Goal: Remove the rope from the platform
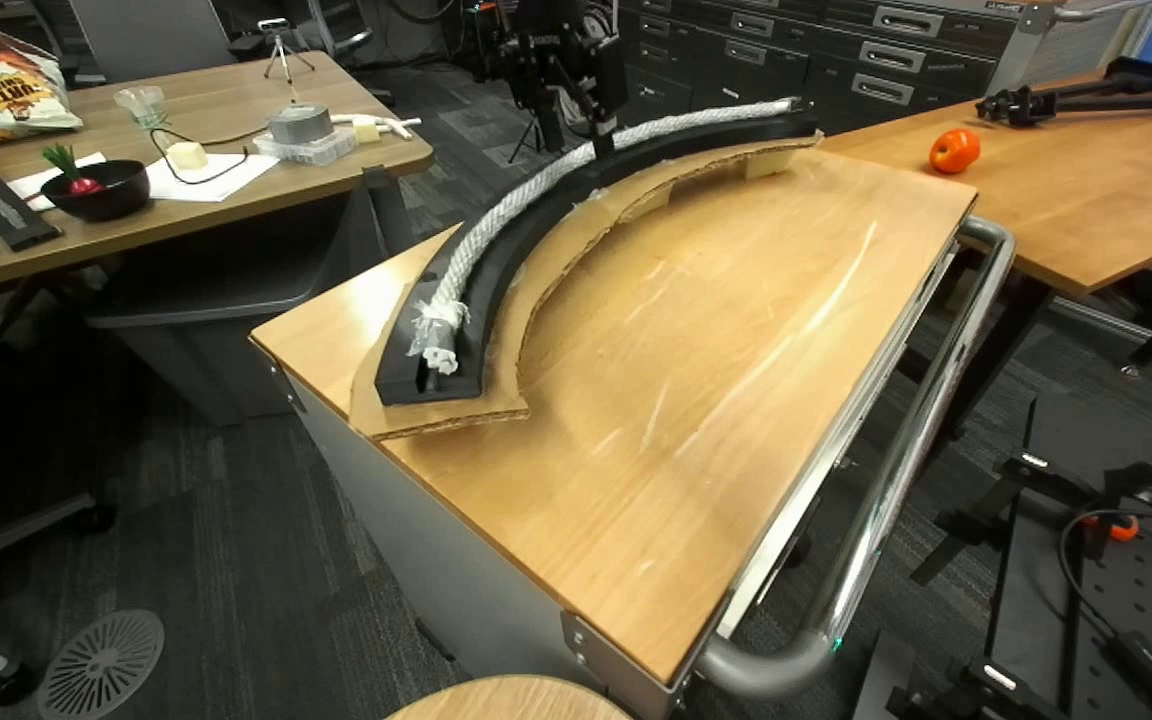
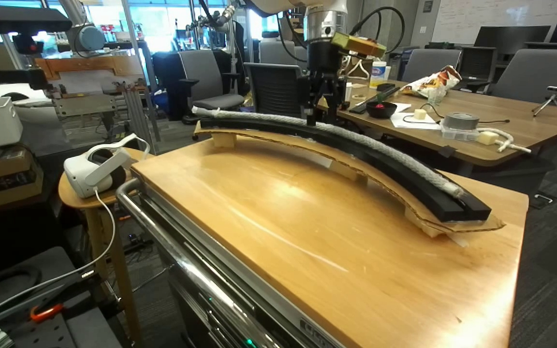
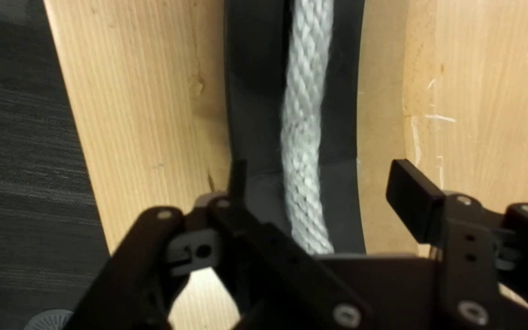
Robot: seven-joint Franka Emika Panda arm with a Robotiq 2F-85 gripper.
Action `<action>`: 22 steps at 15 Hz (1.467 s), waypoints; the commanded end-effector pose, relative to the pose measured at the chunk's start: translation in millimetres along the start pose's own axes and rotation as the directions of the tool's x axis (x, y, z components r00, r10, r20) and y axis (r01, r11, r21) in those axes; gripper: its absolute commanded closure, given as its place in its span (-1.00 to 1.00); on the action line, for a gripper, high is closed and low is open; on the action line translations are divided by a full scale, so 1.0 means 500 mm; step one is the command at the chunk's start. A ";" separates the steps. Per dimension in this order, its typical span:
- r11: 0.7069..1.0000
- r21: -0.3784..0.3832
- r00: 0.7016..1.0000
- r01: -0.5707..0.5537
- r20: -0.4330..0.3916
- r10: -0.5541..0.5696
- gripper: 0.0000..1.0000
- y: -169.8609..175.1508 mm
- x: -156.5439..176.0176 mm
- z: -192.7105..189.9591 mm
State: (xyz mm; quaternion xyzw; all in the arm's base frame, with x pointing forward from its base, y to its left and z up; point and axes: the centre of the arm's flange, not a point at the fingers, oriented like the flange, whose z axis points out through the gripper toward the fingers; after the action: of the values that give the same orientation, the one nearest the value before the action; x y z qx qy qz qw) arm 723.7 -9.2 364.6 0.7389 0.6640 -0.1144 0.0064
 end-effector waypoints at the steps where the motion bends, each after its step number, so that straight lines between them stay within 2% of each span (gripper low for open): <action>1: 0.999 0.053 0.998 -0.013 -0.062 0.016 0.10 0.034 -0.017 -0.014; 5: 0.997 0.072 0.994 -0.030 -0.101 0.037 0.70 0.036 -0.027 -0.017; 9: 0.996 0.081 0.990 -0.041 -0.134 0.052 0.85 0.031 -0.031 -0.024; 11: 0.995 0.084 0.988 -0.044 -0.144 0.056 0.74 0.016 -0.030 -0.035; 14: 0.994 0.108 0.982 -0.018 -0.187 0.038 0.74 -0.034 -0.039 -0.071; 18: 0.984 0.147 0.981 -0.099 -0.152 0.122 0.76 -0.113 -0.037 -0.099; 19: 0.977 0.164 0.978 -0.138 -0.131 0.160 0.74 -0.126 -0.033 -0.095; 22: 0.944 0.278 0.967 -0.177 -0.127 0.219 0.76 -0.149 -0.004 -0.049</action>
State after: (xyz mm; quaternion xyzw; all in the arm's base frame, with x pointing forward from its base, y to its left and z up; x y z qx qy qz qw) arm 686.8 -13.6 415.5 0.7901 0.5937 -0.1202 -0.0937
